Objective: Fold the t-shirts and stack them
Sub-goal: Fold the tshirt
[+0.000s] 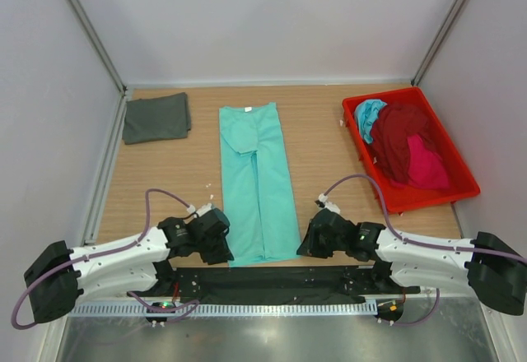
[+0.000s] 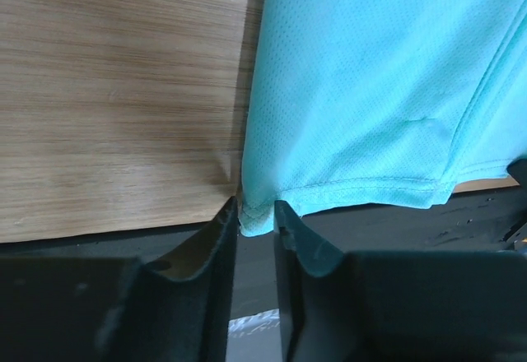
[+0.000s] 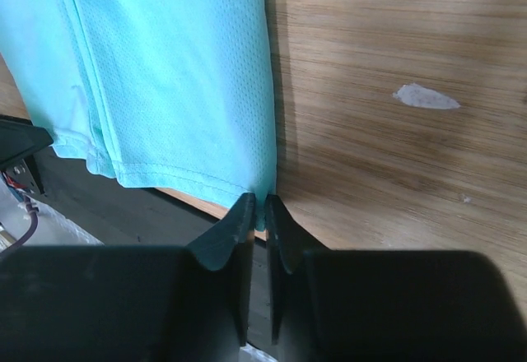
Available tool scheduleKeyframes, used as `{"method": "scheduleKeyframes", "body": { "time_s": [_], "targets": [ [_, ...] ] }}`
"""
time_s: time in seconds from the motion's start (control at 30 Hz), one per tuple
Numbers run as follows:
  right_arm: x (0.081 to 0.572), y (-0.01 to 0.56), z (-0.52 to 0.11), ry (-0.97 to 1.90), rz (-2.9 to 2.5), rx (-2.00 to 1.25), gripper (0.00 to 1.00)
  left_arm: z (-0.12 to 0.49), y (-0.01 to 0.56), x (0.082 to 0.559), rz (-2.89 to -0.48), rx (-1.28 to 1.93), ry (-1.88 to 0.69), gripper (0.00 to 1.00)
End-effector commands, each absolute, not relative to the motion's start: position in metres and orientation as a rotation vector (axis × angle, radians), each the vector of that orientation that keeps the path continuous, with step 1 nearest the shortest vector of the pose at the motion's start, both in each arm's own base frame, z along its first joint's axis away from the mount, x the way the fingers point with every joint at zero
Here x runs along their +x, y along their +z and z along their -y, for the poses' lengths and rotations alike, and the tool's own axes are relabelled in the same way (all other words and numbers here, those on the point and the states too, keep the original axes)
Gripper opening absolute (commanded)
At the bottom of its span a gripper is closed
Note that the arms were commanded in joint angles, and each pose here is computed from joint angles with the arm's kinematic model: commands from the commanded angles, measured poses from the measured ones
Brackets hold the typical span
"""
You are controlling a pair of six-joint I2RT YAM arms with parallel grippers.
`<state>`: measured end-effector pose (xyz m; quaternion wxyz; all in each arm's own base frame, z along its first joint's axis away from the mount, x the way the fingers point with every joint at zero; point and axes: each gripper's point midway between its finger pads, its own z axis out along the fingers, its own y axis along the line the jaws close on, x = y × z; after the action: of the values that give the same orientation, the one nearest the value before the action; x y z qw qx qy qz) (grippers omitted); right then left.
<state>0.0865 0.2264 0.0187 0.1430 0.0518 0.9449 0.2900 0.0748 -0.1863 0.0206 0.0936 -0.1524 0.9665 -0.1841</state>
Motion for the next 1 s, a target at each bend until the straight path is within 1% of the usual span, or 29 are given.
{"method": "scheduleKeyframes", "body": {
  "time_s": [0.0,0.03,0.07,0.13,0.3,0.5,0.67,0.73,0.77,0.93,0.97],
  "targets": [
    [0.097,0.029,-0.237,0.869,-2.661,0.163,0.14,0.19,0.02,0.075,-2.867,-0.469,-0.566,0.22],
    [0.098,0.03,-0.237,0.872,-2.658,0.164,0.05,0.191,0.02,0.074,-2.868,-0.466,-0.576,0.14],
    [0.098,0.031,-0.239,0.88,-2.655,0.163,0.01,0.193,0.022,0.075,-2.865,-0.462,-0.589,0.09],
    [0.098,0.033,-0.241,0.9,-2.646,0.175,0.01,0.197,0.026,0.077,-2.855,-0.453,-0.616,0.0],
    [0.099,0.042,-0.243,0.936,-2.617,0.184,0.01,0.202,0.031,0.079,-2.831,-0.459,-0.67,0.0],
    [0.104,0.054,-0.242,0.941,-2.579,0.192,0.01,0.203,0.031,0.081,-2.826,-0.492,-0.665,0.0],
    [0.115,0.066,-0.244,0.876,-2.549,0.138,0.01,0.202,0.04,0.093,-2.791,-0.52,-0.617,0.0],
    [0.119,0.064,-0.242,0.8,-2.562,0.093,0.01,0.202,0.048,0.102,-2.772,-0.523,-0.611,0.0],
    [0.126,0.075,-0.246,0.791,-2.535,0.09,0.01,0.2,0.047,0.103,-2.782,-0.524,-0.583,0.0],
    [0.148,0.088,-0.253,0.687,-2.494,-0.018,0.01,0.197,0.059,0.128,-2.755,-0.565,-0.596,0.0],
    [0.159,0.091,-0.257,0.666,-2.489,-0.012,0.01,0.196,0.059,0.132,-2.755,-0.552,-0.588,0.0]
  ]
}}
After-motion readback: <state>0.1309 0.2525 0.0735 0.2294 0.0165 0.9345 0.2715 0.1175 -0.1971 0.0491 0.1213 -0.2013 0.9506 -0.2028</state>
